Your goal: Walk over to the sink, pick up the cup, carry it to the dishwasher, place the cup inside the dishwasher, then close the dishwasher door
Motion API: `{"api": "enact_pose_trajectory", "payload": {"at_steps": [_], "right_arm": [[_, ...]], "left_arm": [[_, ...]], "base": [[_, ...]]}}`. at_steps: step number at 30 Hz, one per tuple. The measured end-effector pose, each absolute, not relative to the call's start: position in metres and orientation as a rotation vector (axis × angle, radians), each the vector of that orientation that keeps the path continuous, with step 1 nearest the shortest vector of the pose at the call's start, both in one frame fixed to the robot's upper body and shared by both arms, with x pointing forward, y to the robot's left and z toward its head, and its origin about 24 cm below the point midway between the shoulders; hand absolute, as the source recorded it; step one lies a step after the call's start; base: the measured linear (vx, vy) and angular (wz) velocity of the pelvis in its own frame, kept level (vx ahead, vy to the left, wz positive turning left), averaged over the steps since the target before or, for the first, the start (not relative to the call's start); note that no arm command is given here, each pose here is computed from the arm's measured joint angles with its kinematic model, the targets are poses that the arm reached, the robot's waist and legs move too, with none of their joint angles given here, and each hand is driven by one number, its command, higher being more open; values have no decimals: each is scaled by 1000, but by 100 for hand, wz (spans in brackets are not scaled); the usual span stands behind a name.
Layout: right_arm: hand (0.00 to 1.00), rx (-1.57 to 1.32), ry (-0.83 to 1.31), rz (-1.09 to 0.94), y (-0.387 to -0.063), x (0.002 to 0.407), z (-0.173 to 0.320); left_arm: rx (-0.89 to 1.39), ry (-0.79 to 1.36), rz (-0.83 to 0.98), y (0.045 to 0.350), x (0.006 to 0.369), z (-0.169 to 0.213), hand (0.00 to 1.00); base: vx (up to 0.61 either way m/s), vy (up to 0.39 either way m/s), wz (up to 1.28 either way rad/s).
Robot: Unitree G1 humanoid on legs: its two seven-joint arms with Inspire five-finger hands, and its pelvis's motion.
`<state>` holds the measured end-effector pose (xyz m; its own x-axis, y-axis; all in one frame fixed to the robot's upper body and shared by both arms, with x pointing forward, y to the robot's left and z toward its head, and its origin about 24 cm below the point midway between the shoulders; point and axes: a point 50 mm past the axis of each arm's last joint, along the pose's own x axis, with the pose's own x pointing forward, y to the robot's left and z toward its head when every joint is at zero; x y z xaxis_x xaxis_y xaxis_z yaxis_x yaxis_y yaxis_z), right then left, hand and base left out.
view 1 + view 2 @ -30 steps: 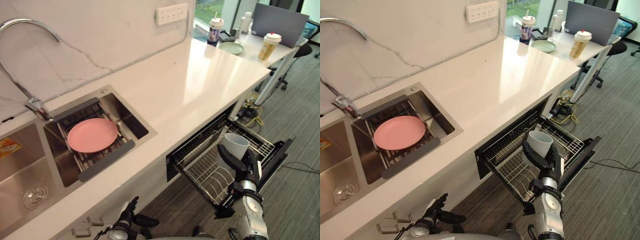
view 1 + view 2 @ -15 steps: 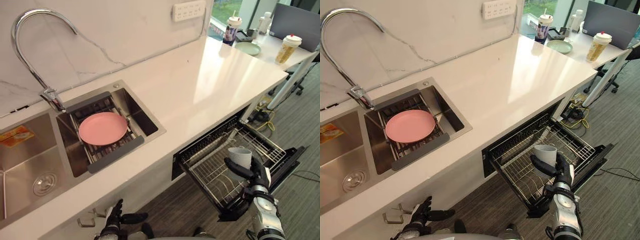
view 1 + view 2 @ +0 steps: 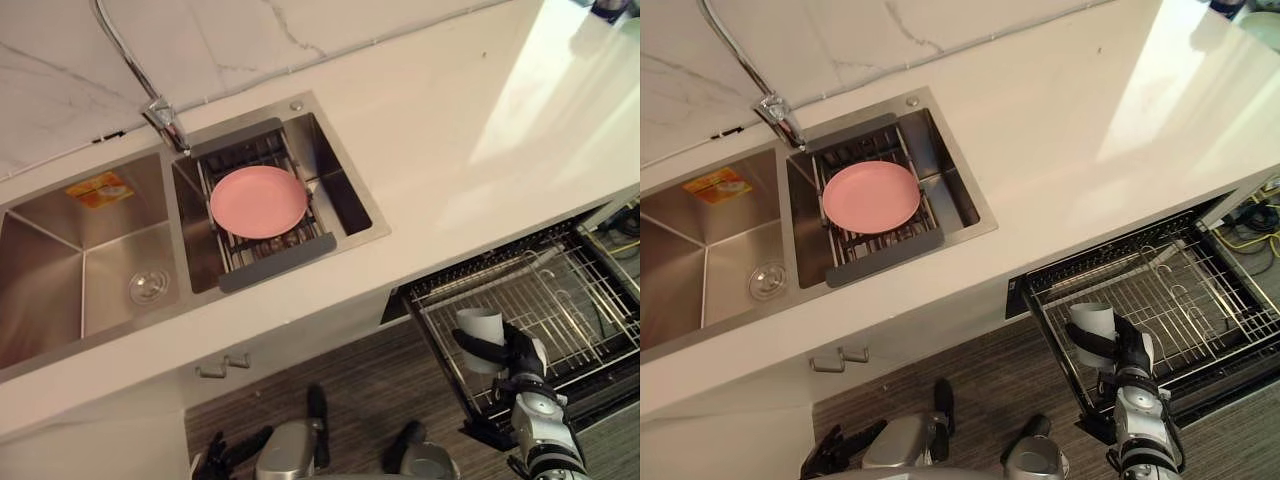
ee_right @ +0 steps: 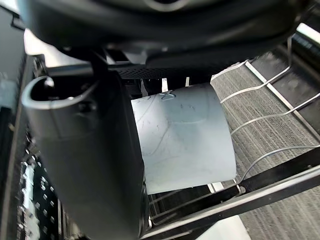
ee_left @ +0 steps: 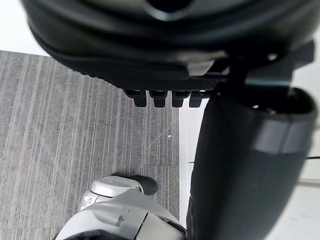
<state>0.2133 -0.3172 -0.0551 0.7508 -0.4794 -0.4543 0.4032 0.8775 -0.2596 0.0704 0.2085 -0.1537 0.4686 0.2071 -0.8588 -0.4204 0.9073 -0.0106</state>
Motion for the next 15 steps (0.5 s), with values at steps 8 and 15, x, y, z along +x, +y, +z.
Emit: {"api": "enact_pose_trajectory", "payload": {"at_steps": [8, 15], "right_arm": [[100, -194, 496, -498, -327, 238, -35], [100, -233, 453, -466, -330, 250, -22]], "left_arm": [[-256, 1025, 316, 204, 70, -155, 100], [-288, 1094, 257, 201, 62, -159, 100]], "base": [[-26, 12, 11], [-26, -1, 4]]}}
